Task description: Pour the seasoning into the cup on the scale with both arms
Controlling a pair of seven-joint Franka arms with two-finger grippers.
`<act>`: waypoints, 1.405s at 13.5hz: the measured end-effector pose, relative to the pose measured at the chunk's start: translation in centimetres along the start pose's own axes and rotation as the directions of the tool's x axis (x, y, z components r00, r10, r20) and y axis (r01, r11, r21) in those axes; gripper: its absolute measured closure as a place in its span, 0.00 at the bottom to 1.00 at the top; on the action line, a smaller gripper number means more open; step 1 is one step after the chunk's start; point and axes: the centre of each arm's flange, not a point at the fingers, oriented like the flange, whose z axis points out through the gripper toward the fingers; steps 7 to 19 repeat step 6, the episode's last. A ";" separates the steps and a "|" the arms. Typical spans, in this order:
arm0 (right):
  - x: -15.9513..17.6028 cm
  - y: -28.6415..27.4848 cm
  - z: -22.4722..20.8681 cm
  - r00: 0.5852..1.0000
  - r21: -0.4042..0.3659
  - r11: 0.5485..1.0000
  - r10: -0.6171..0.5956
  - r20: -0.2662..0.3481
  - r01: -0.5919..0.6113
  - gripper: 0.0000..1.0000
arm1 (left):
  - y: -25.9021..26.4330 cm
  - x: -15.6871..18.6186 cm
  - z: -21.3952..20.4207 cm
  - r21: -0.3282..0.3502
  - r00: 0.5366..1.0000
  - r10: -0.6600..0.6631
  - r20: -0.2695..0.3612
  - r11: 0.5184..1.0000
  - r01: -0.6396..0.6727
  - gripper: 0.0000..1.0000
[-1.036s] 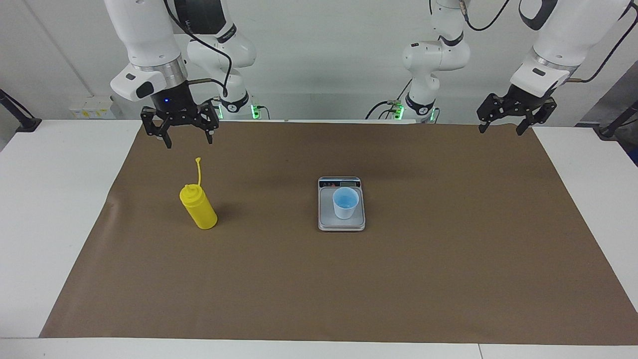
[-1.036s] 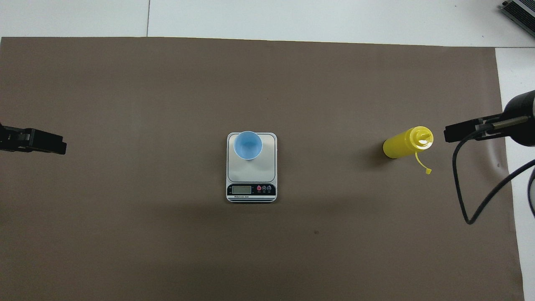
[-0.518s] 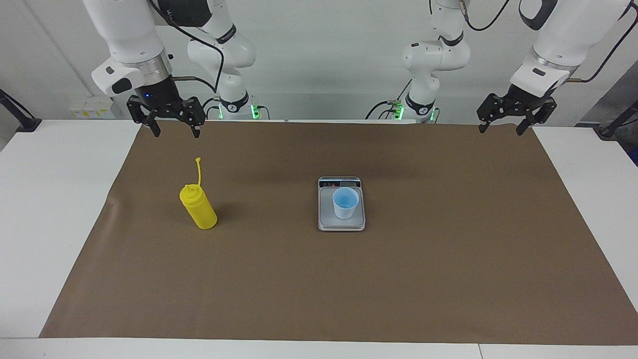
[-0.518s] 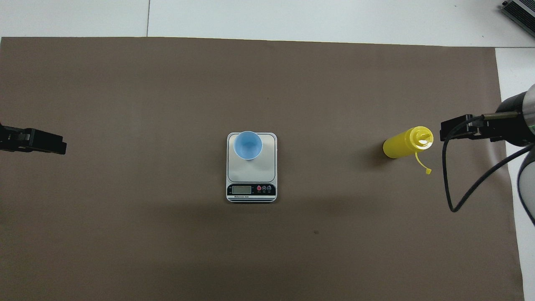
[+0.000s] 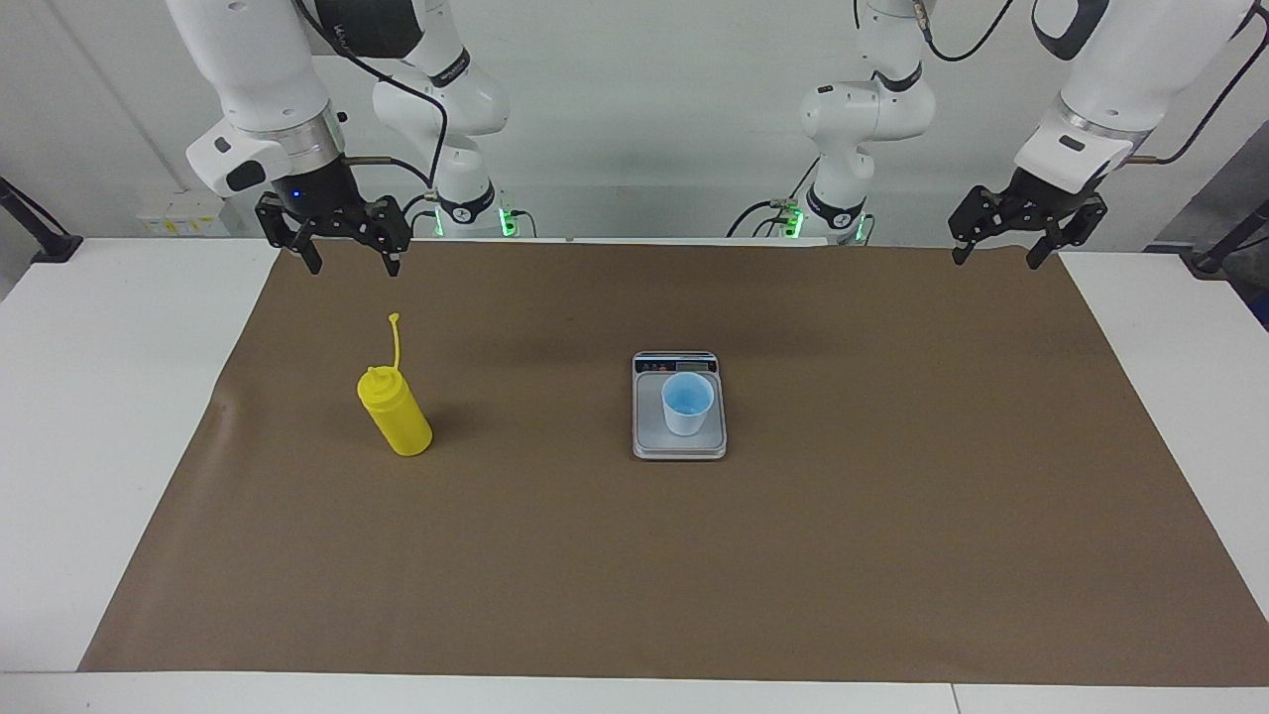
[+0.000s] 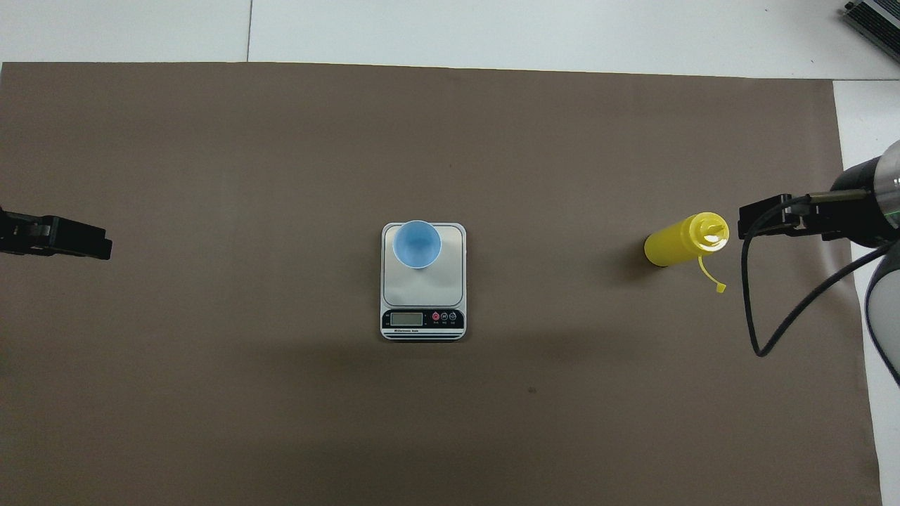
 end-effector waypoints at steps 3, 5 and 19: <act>0.0 0.0 0.0 1.000 0.000 1.000 0.000 0.000 0.000 0.00 | 0.0 0.0 0.0 0.000 1.000 0.000 0.000 1.000 0.000 0.00; 0.0 0.2 0.1 1.000 0.000 1.000 0.003 0.001 -0.003 0.00 | 0.0 0.0 0.0 0.000 1.000 0.000 0.000 1.000 0.000 0.00; 0.0 0.2 0.1 1.000 0.000 1.000 0.004 0.002 -0.004 0.00 | 0.0 0.0 0.0 0.000 1.000 0.000 0.000 1.000 0.000 0.00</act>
